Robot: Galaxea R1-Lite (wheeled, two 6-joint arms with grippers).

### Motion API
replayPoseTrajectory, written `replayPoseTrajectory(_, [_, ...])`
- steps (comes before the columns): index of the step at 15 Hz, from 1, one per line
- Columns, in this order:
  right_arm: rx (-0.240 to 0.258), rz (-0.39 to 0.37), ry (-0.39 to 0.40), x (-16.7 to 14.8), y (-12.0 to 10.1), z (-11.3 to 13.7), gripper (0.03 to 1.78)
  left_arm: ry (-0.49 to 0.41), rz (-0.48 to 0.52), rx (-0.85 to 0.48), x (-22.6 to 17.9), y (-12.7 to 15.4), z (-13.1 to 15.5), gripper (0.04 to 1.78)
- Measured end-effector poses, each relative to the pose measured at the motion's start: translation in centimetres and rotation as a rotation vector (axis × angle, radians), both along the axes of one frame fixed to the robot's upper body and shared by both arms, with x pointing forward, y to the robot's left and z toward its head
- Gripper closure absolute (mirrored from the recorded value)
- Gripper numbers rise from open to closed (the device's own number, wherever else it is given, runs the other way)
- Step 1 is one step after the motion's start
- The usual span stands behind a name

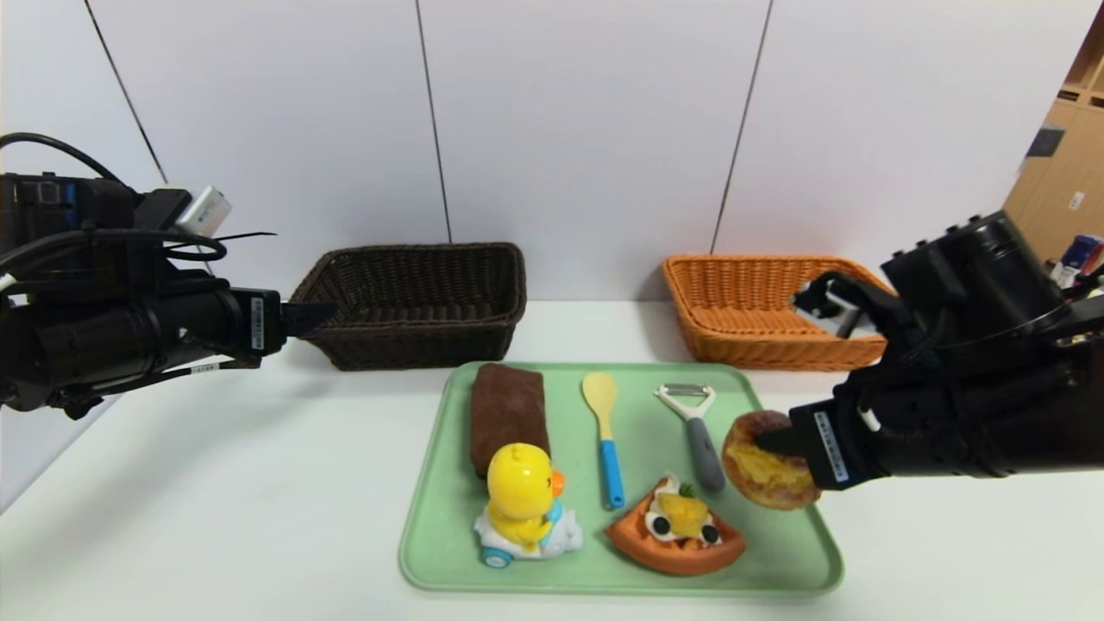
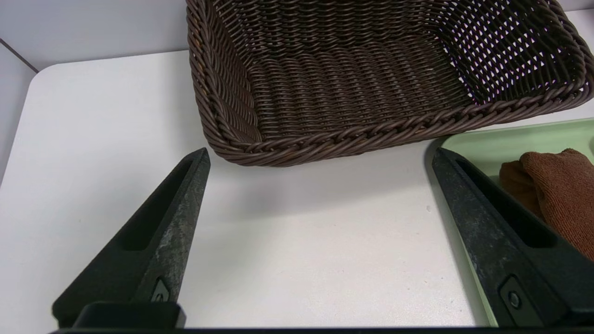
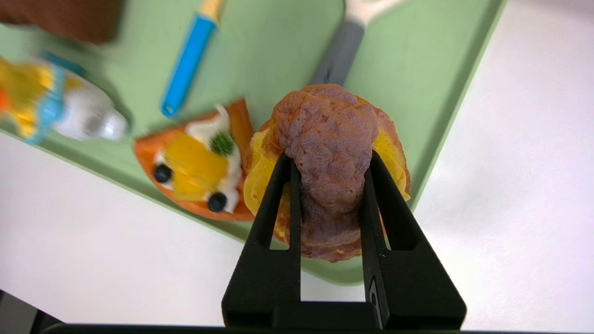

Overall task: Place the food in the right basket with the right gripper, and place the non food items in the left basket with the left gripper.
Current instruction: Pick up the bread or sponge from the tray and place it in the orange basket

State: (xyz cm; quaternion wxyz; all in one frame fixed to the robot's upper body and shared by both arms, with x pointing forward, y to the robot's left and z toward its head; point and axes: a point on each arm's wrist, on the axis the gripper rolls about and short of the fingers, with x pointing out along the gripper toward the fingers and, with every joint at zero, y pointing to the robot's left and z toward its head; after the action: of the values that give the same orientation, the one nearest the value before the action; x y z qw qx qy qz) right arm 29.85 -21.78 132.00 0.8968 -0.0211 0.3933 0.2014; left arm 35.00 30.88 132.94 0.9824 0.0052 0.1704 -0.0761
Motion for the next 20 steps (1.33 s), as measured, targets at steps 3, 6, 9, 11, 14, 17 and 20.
replayPoseTrajectory(3, [0.054,-0.046,-0.22,1.2,-1.8,3.9,1.43,-0.01,0.0,-0.003,-0.3,0.0,0.2,0.13])
replayPoseTrajectory(6, [0.0,-0.138,-0.403,4.7,-4.7,6.1,1.43,-0.012,-0.001,-0.005,-0.7,0.1,0.3,0.13])
replayPoseTrajectory(9, [-0.036,-0.237,-0.441,9.0,-7.1,7.1,1.43,-0.014,-0.003,-0.003,-0.9,0.1,0.3,0.13])
replayPoseTrajectory(11, [-0.052,-0.29,-0.435,12.1,-8.4,7.8,1.43,-0.017,-0.005,-0.002,-1.0,0.1,0.3,0.13])
replayPoseTrajectory(14, [-0.091,-0.355,-0.341,16.6,-10.3,6.9,1.44,-0.019,-0.005,-0.002,-1.0,0.1,0.4,0.13])
replayPoseTrajectory(17, [-0.145,-0.423,-0.226,19.7,-12.4,3.5,1.44,-0.019,-0.002,-0.003,-1.1,0.1,0.4,0.13])
replayPoseTrajectory(20, [-0.163,-0.444,-0.166,20.9,-13.5,1.1,1.44,-0.016,-0.001,-0.004,-1.1,0.1,0.3,0.13])
